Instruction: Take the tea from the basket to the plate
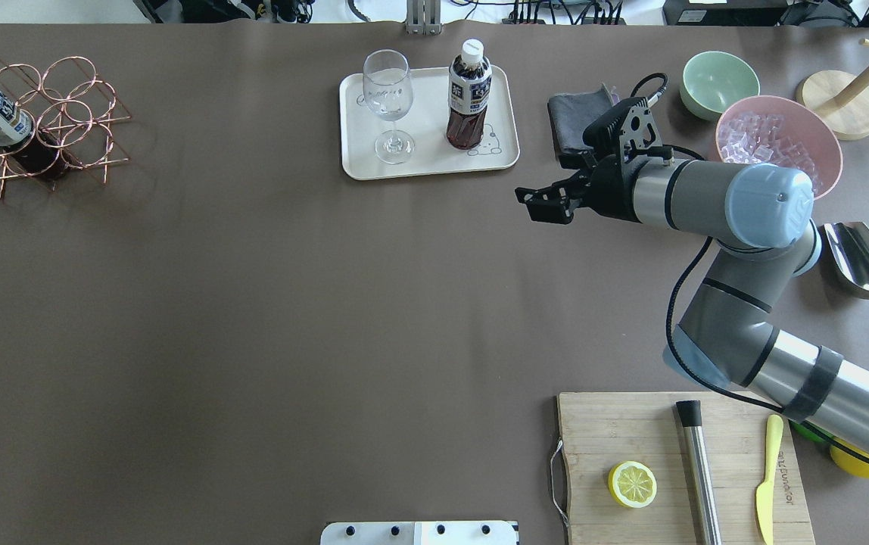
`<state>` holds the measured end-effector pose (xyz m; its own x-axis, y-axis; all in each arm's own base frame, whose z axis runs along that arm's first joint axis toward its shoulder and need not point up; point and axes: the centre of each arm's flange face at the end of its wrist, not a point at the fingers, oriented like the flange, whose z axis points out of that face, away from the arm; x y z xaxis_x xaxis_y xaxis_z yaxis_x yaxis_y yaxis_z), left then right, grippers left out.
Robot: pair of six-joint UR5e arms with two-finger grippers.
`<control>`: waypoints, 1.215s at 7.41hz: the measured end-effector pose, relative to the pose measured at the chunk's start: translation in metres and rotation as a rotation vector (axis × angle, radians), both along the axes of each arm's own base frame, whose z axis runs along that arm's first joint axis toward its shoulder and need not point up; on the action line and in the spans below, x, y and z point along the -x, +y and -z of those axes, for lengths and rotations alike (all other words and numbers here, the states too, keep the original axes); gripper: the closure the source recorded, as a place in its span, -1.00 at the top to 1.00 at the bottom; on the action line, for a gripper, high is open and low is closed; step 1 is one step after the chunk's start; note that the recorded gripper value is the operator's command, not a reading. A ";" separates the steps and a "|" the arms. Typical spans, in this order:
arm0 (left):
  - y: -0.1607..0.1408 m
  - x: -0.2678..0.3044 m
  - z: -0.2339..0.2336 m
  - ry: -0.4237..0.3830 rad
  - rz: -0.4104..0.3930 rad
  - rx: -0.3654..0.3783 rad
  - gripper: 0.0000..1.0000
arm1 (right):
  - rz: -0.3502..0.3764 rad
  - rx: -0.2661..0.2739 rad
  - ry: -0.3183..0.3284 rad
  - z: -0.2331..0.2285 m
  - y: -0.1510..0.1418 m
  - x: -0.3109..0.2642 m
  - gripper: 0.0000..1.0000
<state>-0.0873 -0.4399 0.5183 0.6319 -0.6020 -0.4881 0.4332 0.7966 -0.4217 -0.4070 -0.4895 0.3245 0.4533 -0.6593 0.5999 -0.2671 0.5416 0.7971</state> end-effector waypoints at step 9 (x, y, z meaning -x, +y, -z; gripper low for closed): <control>0.027 -0.049 -0.057 0.098 -0.186 -0.297 0.97 | 0.212 0.785 0.448 -0.195 0.001 -0.244 1.00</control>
<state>-0.0384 -0.4126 0.5751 0.6589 -0.3038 -0.6882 0.2384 0.9520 -0.1921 -0.1634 -0.4888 0.5195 0.6669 -0.2339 0.7075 0.1438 0.9720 0.1858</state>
